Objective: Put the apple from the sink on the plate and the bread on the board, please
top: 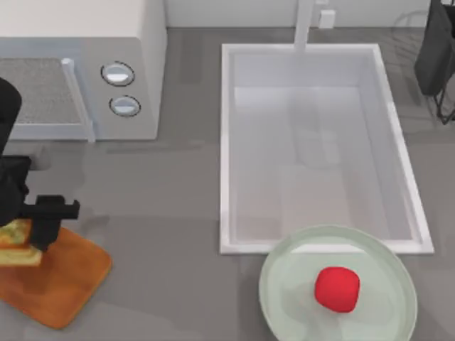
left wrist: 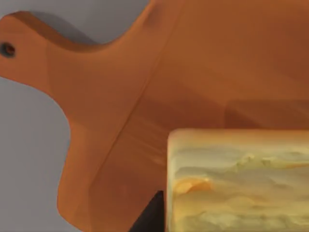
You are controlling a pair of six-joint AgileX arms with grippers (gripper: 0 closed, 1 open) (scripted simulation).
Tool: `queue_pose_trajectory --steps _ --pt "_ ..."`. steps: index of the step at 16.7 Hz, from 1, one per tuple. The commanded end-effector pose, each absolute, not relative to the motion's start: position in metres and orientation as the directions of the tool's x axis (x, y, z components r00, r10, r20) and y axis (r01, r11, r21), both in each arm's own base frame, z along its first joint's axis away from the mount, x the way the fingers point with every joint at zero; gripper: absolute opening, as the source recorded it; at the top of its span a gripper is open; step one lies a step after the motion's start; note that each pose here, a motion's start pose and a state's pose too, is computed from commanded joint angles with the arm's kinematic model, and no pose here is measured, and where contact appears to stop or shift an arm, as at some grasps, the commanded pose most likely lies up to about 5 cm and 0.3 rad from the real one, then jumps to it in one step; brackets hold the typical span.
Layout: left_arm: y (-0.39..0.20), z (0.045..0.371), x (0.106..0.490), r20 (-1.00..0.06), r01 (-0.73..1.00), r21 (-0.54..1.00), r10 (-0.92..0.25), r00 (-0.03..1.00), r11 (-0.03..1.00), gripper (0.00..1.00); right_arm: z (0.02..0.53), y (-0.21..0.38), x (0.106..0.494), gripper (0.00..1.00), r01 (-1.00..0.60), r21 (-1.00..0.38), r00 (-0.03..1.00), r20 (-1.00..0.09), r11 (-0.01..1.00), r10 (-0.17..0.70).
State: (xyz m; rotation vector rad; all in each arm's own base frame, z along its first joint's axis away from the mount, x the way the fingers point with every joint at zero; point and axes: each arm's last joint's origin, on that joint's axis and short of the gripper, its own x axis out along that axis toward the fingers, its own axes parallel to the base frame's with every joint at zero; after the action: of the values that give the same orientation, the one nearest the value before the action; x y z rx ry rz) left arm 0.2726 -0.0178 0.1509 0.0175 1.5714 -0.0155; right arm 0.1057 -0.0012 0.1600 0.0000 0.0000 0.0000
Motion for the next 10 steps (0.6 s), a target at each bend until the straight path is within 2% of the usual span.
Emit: queue_pose_trajectory --steps 9,10 --pt "-0.018 0.135 0.272 -1.000 0.021 0.002 0.002 0.000 1.000 0.00 0.160 -0.001 0.106 1.00 0.000 0.000 1.000 0.000 1.000 0.000" --pt "-0.018 0.135 0.272 -1.000 0.021 0.002 0.002 0.000 1.000 0.08 0.160 -0.001 0.106 1.00 0.000 0.000 1.000 0.000 1.000 0.000"
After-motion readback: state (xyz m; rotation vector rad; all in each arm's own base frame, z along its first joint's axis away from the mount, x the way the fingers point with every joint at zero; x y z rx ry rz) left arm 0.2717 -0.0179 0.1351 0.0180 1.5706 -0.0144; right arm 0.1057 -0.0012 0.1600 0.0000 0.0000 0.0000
